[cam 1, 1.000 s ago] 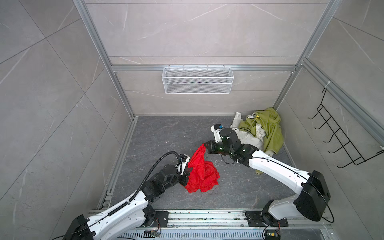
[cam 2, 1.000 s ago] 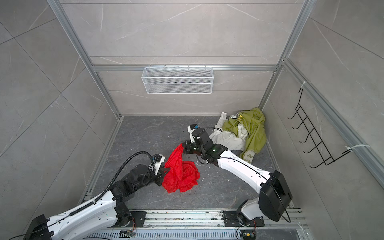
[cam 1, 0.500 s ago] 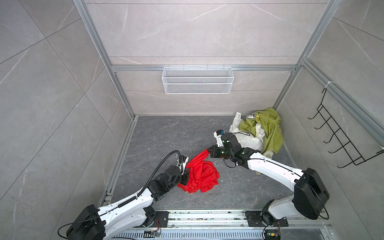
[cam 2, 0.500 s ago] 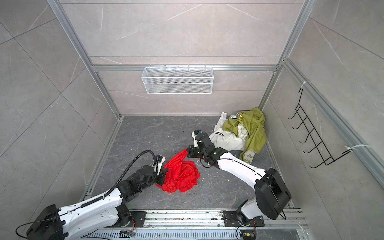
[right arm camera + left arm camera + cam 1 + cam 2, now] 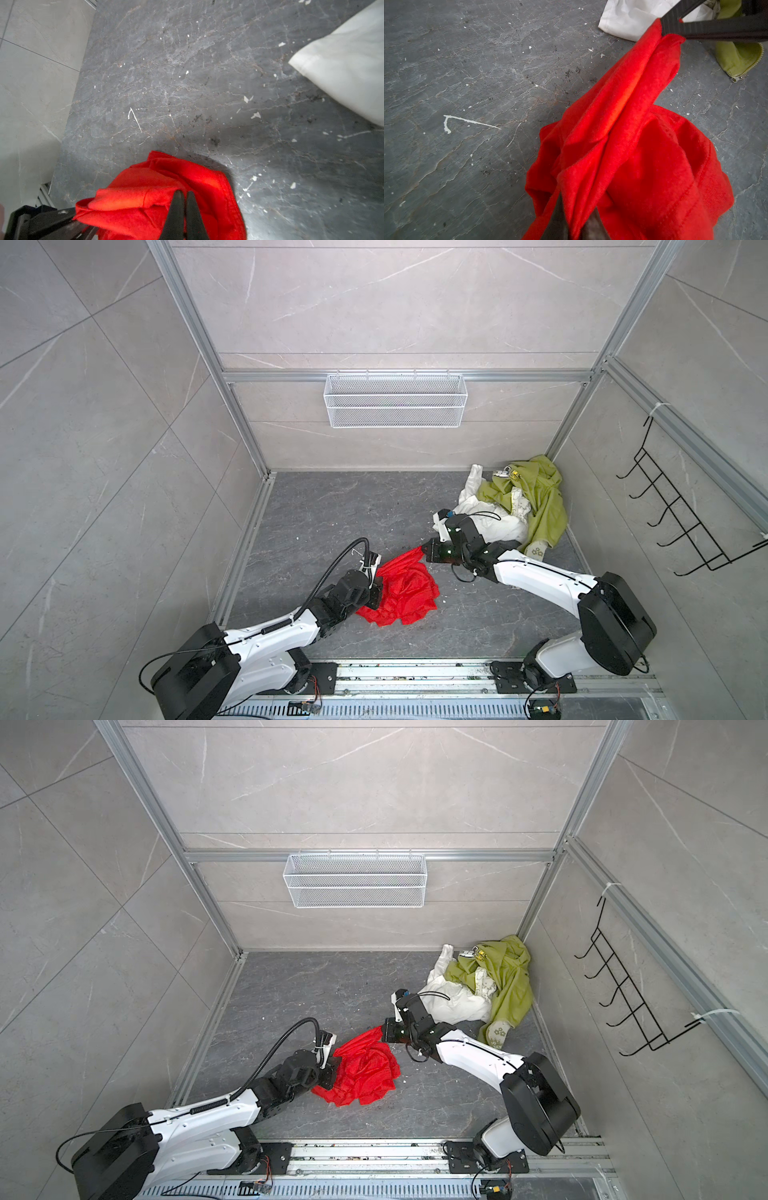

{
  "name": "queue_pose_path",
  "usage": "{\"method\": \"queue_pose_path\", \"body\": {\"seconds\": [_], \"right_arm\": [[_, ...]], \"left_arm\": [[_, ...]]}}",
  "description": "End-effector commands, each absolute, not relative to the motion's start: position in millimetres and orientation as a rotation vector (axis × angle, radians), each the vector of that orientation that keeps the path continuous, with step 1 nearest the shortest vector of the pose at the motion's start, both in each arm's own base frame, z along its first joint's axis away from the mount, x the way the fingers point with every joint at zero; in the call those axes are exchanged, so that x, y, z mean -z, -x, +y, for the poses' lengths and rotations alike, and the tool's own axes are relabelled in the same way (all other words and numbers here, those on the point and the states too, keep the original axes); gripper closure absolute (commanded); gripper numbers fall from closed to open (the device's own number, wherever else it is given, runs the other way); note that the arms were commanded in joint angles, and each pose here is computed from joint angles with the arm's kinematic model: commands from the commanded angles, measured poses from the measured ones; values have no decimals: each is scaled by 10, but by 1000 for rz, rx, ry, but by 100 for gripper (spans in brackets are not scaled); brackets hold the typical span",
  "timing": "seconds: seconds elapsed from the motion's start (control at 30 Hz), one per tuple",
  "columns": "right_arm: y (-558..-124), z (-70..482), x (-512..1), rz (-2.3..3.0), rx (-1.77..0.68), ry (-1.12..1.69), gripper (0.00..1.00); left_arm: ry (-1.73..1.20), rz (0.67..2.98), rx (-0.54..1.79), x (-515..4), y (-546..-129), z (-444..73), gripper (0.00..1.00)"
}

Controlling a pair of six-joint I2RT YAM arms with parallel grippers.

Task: Pick out a specific cloth from the pile
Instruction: 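Carry the red cloth with both grippers toward the robot and lower it onto the floor, then open both grippers to release the red cloth and withdraw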

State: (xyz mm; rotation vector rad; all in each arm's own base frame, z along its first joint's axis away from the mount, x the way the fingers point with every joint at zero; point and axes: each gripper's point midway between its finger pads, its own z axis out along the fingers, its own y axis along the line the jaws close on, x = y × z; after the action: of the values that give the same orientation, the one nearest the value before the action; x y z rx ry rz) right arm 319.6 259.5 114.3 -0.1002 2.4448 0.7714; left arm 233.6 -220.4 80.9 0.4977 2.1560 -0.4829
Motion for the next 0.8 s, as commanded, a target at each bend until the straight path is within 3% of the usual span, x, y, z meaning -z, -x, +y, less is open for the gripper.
{"method": "queue_pose_path", "body": {"seconds": [0.0, 0.23, 0.47, 0.53, 0.6, 0.77], "right_arm": [[-3288, 2306, -968, 2448, -657, 5, 100], [-3232, 2196, -803, 2474, -629, -17, 100], [-3275, 2288, -990, 2446, -671, 25, 100], [-3290, 2319, -1087, 2428, -693, 38, 92], [-3296, 2374, -1197, 2413, -726, 57, 82], [-3327, 2469, -1399, 2386, -779, 86, 64]], "left_arm": [[-456, 2204, 425, -667, -2362, -2089, 100], [-487, 2216, 428, -617, -2365, -2119, 100], [-526, 2213, 442, -701, -2331, -2140, 100], [-540, 2214, 446, -749, -2310, -2140, 99], [-550, 2203, 448, -823, -2301, -2137, 88], [-565, 2164, 450, -1056, -2297, -2133, 45]]}}
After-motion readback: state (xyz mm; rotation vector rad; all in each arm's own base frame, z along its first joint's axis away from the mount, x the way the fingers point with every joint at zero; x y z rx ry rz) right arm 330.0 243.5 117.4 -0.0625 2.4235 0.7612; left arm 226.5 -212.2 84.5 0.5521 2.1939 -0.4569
